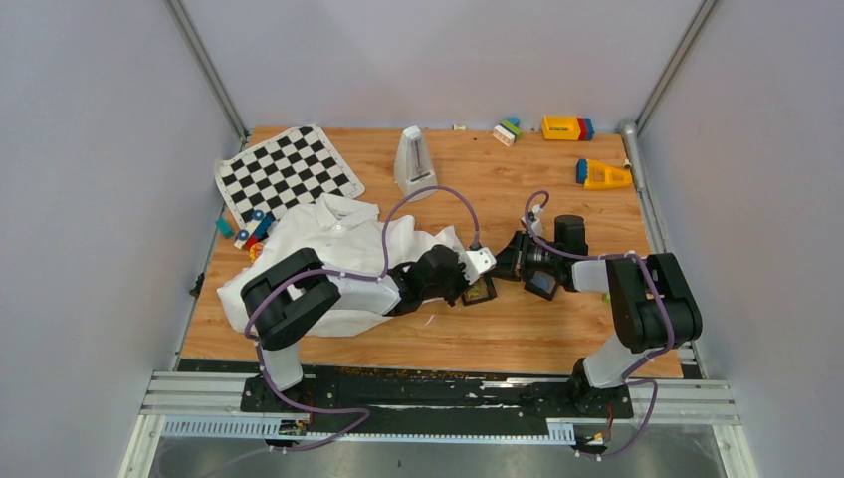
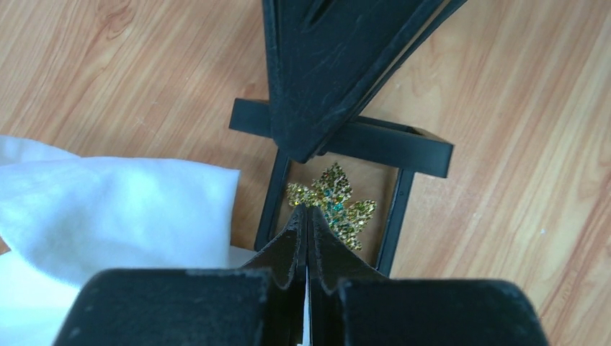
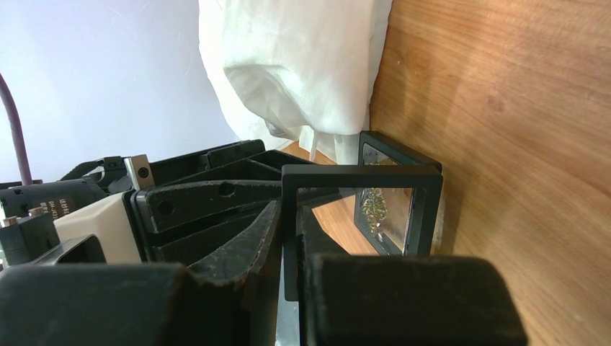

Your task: Remove the brooch from the garment

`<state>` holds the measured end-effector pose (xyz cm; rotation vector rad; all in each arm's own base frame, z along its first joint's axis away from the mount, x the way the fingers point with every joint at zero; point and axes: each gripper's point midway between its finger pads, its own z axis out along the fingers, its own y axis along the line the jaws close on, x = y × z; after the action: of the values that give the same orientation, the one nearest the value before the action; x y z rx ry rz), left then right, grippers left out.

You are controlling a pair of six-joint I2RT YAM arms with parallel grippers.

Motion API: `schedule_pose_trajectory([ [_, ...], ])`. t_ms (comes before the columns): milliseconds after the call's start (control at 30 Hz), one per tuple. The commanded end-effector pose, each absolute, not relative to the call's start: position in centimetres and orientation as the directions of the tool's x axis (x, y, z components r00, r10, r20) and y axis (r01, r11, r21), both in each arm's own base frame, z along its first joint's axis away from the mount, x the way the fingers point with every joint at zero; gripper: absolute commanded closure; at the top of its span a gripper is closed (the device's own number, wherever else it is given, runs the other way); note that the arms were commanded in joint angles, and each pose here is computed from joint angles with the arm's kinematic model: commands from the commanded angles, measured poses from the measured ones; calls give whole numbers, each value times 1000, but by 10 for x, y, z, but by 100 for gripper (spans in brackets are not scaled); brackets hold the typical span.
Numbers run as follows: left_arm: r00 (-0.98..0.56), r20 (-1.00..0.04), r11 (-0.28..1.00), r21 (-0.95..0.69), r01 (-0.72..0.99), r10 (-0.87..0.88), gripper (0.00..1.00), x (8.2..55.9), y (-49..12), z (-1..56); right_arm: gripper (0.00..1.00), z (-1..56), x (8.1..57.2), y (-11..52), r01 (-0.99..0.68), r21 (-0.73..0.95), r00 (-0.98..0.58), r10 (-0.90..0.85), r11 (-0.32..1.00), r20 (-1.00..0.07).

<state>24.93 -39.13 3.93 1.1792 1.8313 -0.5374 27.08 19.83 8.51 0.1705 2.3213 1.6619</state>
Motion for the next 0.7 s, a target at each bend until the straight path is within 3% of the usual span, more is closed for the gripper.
schedule_pose_trajectory([
  [0,-155,-892,440,54,896,425,100,249,-408,60,100,89,273,199,-109,944,-951,243,311,-190],
  [133,-155,-890,476,76,876,428,100,256,-400,63,98,89,272,199,-111,943,-951,243,313,-193],
  [267,-174,-895,516,70,854,410,100,260,-388,75,71,91,272,198,-125,938,-945,250,324,-212],
  [367,-203,-892,567,70,821,404,100,266,-373,88,62,94,272,196,-145,929,-936,258,341,-240],
  [500,-281,-880,642,34,766,383,100,274,-350,96,65,99,274,192,-174,902,-913,278,395,-298],
  [667,-342,-883,719,-8,695,321,100,291,-326,104,83,100,278,191,-201,827,-873,287,525,-394],
])
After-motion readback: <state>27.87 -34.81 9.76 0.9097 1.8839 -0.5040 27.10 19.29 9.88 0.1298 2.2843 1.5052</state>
